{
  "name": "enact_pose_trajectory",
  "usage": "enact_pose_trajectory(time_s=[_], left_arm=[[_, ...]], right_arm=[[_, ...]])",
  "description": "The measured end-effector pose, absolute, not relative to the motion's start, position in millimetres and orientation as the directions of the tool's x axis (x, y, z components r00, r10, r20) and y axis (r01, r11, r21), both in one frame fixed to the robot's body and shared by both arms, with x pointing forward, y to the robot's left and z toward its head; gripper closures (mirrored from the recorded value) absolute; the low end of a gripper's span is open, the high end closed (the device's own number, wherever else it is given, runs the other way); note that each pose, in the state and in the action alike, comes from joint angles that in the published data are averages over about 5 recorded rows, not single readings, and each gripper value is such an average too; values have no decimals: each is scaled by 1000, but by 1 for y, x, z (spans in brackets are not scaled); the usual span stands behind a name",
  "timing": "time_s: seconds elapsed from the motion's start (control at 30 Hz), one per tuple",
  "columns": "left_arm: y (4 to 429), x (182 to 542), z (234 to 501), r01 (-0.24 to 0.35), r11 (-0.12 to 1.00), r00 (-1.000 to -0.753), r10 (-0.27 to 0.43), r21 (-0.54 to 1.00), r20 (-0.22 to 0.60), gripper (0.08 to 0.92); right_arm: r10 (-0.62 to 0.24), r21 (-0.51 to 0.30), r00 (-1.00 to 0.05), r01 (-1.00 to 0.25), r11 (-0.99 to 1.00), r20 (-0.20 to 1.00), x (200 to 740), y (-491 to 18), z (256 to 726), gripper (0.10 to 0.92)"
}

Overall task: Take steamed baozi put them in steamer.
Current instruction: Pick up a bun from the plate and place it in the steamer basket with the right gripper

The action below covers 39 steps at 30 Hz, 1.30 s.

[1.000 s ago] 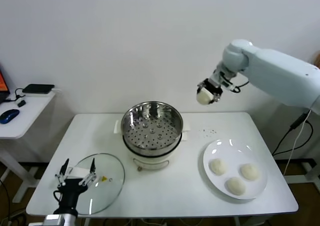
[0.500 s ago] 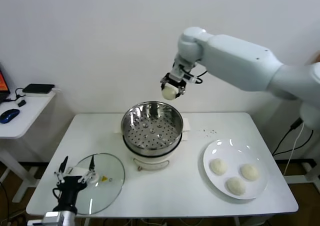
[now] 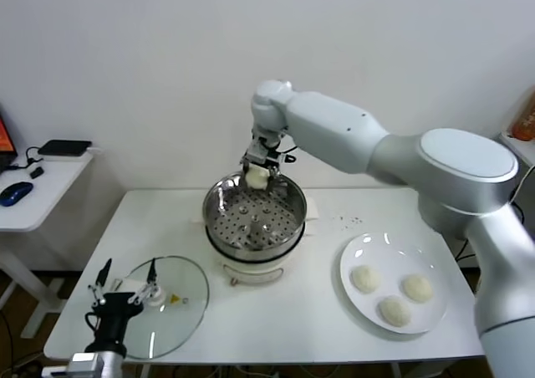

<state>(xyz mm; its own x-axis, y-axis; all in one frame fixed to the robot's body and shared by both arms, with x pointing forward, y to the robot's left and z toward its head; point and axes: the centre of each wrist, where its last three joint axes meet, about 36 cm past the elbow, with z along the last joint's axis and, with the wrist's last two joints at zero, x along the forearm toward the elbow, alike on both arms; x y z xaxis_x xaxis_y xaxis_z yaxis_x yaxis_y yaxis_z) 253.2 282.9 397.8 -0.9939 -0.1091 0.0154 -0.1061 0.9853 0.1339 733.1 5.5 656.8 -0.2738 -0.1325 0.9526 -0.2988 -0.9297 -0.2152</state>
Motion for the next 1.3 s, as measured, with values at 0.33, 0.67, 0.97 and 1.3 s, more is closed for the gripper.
enact_pose_trajectory(time_s=[0.33,0.67,0.97,1.3], left_arm=[[283,253,401,-107,985,-994,-109,133,10,177],[283,253,401,-107,985,-994,-110,134,9,177],[283,252,402,-108,985,-994,-110,133,10,177],[283,252,401,-108,985,-994,-110,133,11,177]], right_arm=[[-113,-193,-263,-301,-934,958,738,16,626,344],[-90,-174,-262,-318,-932,961,742,13,609,344],[-78,-165,-260,-331,-929,962,744,10,599,343],[-73,-160,-256,-338,-928,964,745,8,592,327]])
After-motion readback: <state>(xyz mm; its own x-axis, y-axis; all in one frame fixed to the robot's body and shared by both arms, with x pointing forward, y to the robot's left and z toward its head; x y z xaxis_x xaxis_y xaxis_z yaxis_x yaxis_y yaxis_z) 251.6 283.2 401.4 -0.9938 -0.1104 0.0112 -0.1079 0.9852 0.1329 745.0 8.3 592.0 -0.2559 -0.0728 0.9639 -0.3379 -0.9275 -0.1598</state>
